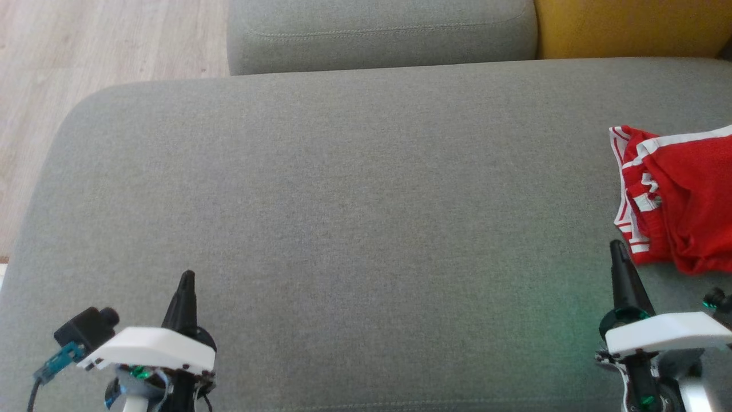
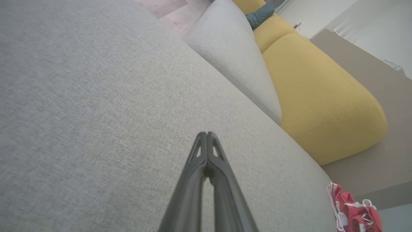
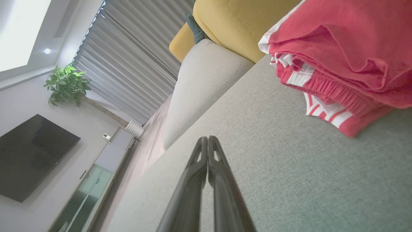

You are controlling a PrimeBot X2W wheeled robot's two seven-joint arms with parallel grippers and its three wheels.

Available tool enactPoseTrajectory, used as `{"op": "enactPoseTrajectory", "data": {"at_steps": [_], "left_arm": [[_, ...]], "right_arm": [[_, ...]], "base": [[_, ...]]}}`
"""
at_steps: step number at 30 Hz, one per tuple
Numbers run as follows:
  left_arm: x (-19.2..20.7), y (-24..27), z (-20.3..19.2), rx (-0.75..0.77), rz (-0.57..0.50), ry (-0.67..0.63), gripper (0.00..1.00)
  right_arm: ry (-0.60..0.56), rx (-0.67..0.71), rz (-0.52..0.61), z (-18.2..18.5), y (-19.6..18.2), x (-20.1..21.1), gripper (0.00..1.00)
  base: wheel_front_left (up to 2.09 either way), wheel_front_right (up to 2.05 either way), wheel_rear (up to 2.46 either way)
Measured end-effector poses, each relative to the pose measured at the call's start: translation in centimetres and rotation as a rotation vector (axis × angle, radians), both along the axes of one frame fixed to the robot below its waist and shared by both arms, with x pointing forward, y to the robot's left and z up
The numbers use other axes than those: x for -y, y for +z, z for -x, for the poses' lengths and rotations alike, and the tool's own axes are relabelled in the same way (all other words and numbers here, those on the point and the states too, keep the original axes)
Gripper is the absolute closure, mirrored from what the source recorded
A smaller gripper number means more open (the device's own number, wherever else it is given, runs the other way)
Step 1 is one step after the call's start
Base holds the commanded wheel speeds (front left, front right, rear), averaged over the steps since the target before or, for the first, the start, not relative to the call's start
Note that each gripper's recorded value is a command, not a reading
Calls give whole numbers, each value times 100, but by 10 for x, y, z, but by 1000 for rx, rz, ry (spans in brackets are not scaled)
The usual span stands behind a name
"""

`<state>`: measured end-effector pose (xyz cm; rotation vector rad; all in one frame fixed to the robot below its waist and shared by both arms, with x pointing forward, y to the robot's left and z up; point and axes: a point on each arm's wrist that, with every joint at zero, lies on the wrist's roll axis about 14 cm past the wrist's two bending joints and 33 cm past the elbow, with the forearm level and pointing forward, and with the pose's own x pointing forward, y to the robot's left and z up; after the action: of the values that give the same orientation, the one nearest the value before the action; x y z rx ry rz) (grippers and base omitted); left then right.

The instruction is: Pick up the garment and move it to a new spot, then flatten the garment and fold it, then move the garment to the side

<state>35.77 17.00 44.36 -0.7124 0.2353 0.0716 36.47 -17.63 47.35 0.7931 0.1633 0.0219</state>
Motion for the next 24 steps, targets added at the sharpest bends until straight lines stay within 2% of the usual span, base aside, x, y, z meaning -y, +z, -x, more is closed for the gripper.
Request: {"op": "enactPoseTrajectory", "data": {"at_steps": [24], "left_arm": [[-2, 8, -7, 12, 300, 48, 100]], "right_arm": [[-66, -4, -271, -2, 0, 8, 100]], "base": [[0, 0, 0]]}}
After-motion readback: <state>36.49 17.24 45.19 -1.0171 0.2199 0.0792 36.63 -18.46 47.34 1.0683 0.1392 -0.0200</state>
